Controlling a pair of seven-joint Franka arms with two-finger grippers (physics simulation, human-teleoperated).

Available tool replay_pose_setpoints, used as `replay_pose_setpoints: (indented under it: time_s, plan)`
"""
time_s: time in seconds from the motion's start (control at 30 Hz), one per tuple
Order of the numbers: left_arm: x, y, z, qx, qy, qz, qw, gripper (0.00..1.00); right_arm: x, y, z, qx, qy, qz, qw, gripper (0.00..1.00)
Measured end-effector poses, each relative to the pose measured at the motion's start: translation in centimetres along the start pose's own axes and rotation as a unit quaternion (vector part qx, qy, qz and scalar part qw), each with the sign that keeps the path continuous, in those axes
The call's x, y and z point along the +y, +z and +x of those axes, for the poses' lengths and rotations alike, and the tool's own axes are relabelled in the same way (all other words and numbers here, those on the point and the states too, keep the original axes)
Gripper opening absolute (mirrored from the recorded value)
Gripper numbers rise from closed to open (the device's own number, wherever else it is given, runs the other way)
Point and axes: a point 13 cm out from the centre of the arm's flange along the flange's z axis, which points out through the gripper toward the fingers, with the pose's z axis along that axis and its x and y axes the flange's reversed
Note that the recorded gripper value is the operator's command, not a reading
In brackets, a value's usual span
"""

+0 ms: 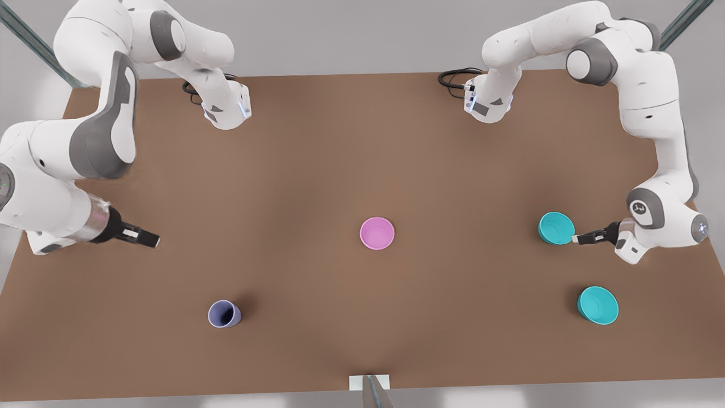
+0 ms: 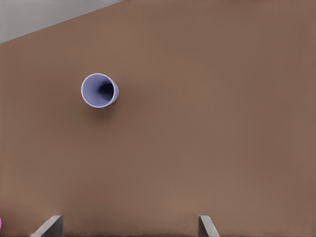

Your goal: Stack the blue bowl on the pink bowl

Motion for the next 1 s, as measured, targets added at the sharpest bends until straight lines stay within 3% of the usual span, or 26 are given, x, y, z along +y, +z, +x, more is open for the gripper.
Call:
replay_pose_setpoints:
  time_s: [0.23,0.27,0.3,0.33,0.37,0.4,0.73,0.87,1.0]
  plan:
    - [-0.1,3.6,2.3,0.018,0.074,0.004,0.997,1.00,-5.3,-2.1,5.2,0.028,-0.062,0.030,0.997,1.00]
    - [-0.1,3.9,2.5,0.020,0.084,0.004,0.996,0.93,-5.4,-1.5,5.2,0.033,-0.072,0.033,0.996,1.00]
    - [-0.2,4.2,2.6,0.022,0.093,0.005,0.995,0.63,-5.4,-1.2,5.1,0.035,-0.081,0.034,0.996,1.00]
    - [-0.2,4.3,2.7,0.022,0.102,0.005,0.995,0.43,-5.4,-1.1,5.0,0.035,-0.089,0.034,0.995,1.00]
    - [-0.3,4.3,2.7,0.022,0.111,0.005,0.994,0.29,-5.5,-1.0,5.0,0.036,-0.097,0.034,0.994,1.00]
    - [-0.3,4.4,2.7,0.022,0.119,0.006,0.993,0.21,-5.6,-0.6,4.9,0.041,-0.102,0.029,0.993,1.00]
    - [-4.9,1.2,2.0,-0.001,0.185,0.018,0.983,0.21,-5.2,-0.7,4.7,0.051,-0.157,-0.003,0.986,1.00]
    - [-24.6,-2.7,0.0,-0.030,0.293,-0.013,0.955,0.21,-4.4,-0.2,4.7,0.053,-0.180,0.012,0.982,1.00]
    - [-46.4,1.1,3.1,-0.031,0.362,-0.037,0.931,0.21,-4.6,0.0,4.6,0.055,-0.191,0.017,0.980,1.00]
